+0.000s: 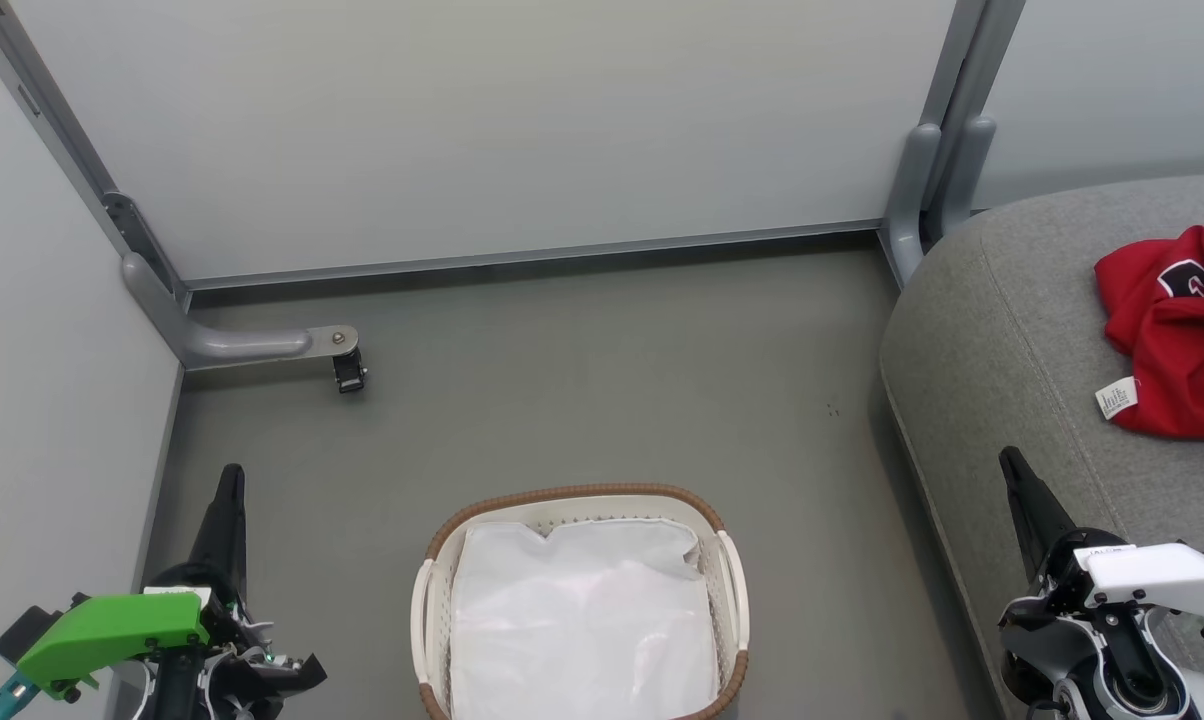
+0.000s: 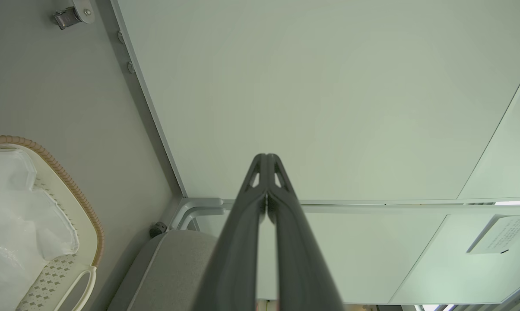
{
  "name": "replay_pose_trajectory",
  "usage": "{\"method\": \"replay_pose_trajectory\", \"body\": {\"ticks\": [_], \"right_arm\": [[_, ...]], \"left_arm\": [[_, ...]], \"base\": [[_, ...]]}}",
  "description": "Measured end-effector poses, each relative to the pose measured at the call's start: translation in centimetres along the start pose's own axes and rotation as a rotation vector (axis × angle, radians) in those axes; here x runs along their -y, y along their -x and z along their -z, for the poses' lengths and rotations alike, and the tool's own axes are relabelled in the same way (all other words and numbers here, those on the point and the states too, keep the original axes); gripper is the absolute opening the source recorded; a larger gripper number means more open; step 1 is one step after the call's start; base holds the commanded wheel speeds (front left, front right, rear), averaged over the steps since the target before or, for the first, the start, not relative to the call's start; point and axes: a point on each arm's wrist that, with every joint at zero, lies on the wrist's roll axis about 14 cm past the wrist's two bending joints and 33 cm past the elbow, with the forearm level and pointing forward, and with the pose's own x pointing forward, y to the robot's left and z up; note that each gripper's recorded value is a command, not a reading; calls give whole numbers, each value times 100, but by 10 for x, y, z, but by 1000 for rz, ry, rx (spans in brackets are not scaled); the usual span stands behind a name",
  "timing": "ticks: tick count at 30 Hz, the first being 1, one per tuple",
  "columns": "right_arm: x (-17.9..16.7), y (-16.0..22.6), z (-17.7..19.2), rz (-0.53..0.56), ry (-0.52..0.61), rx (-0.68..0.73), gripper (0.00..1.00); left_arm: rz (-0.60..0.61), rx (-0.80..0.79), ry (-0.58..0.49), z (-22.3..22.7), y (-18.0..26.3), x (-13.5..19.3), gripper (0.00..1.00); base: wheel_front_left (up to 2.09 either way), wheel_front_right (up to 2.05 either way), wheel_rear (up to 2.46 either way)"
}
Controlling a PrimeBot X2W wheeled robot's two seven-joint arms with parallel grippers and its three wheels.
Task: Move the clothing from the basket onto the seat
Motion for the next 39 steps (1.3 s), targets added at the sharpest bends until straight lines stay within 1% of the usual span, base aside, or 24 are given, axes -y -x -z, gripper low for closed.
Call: {"method": "replay_pose_trajectory", "body": {"ticks": [39], "right_arm": [[0,0,0,0,0,0,0]], "left_arm": [[0,0,0,0,0,0,0]], "base": [[0,0,0]]}}
